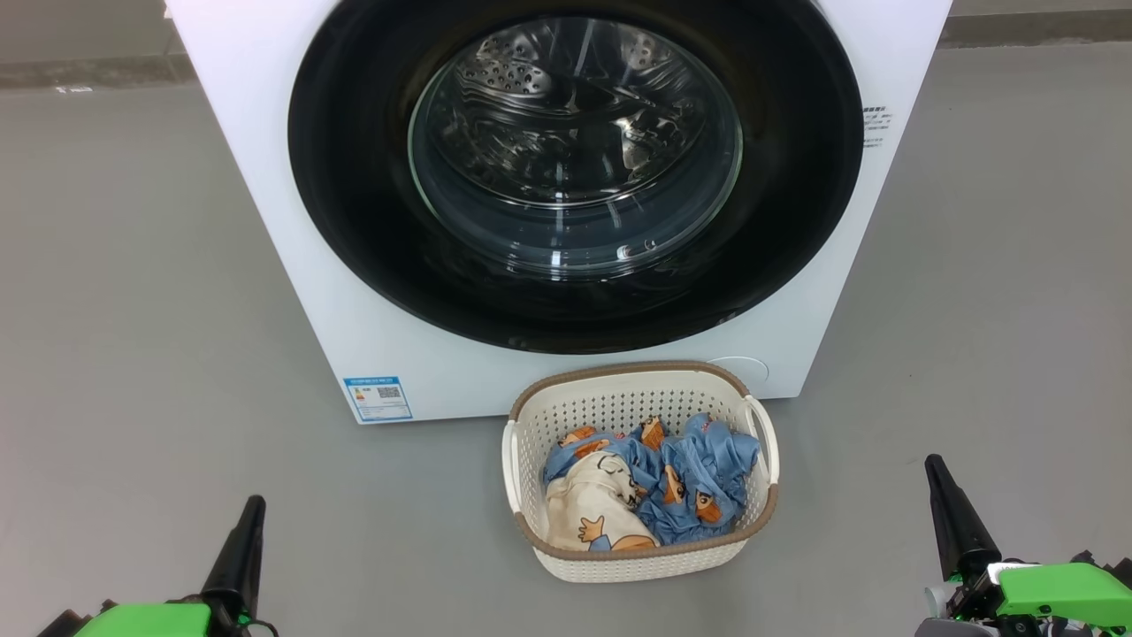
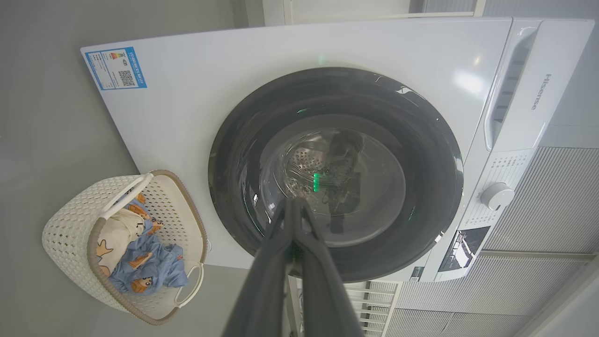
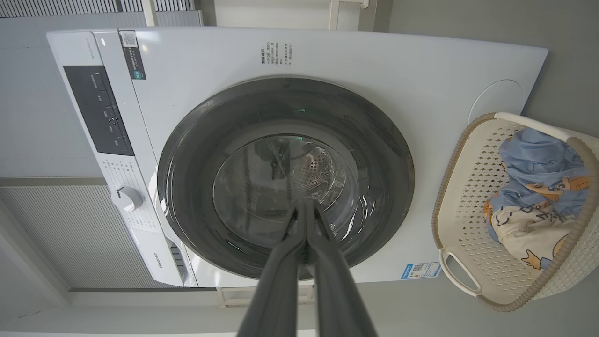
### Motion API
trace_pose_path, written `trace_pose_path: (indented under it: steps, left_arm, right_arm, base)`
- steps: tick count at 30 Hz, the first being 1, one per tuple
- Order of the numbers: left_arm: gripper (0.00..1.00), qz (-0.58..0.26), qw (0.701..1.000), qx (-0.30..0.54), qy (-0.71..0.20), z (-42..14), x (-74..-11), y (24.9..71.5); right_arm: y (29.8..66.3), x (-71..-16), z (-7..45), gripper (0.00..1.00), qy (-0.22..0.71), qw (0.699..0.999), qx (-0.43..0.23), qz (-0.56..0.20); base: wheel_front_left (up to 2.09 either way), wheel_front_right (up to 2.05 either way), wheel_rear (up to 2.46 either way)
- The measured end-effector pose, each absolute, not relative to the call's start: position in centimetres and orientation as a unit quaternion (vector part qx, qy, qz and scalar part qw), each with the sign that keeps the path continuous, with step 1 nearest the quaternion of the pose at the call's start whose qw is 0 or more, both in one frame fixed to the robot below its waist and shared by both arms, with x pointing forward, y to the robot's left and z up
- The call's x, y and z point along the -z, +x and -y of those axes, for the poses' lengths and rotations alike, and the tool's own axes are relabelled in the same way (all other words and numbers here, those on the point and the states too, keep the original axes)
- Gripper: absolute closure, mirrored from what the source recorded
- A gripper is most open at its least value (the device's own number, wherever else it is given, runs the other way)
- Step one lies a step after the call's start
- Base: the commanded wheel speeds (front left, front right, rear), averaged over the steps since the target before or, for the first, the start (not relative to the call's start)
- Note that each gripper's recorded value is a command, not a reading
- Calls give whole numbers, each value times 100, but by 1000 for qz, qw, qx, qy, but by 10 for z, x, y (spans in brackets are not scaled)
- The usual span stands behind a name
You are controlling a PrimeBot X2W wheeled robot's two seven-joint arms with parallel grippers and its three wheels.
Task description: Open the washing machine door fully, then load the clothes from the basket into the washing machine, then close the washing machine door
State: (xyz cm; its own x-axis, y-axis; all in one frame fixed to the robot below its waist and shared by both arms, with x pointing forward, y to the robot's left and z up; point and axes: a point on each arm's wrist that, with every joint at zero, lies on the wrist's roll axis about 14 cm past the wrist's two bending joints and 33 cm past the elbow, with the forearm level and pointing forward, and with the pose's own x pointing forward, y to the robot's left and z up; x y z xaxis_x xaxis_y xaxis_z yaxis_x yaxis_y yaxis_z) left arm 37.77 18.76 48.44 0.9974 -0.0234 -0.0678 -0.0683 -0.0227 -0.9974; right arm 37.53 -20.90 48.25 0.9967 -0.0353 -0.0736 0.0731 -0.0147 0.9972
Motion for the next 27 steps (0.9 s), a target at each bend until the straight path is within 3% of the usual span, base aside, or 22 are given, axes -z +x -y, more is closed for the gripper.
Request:
trace_pose_path:
  steps: [10,11,18,27]
  left_arm:
    - [100,-32,698,-16,-715,-188,-484,378]
    - [0,-32,698,-16,-715,-188,-484,378]
    - [0,-65,687,-48,-722,-180,-454,361]
    - [0,-59,703,-45,-707,-179,-458,362]
  right_arm:
    - [375,-483,209,100,711,702,39,-13]
    - [375,-483,209,0,711,702,39,-13]
    - [360,-453,207,0,715,694,73,-43]
    - [362,-454,205,0,699,710,73,-42]
  base:
    - [0,0,0]
    - [0,0,0]
    - [0,0,0]
    - [0,0,0]
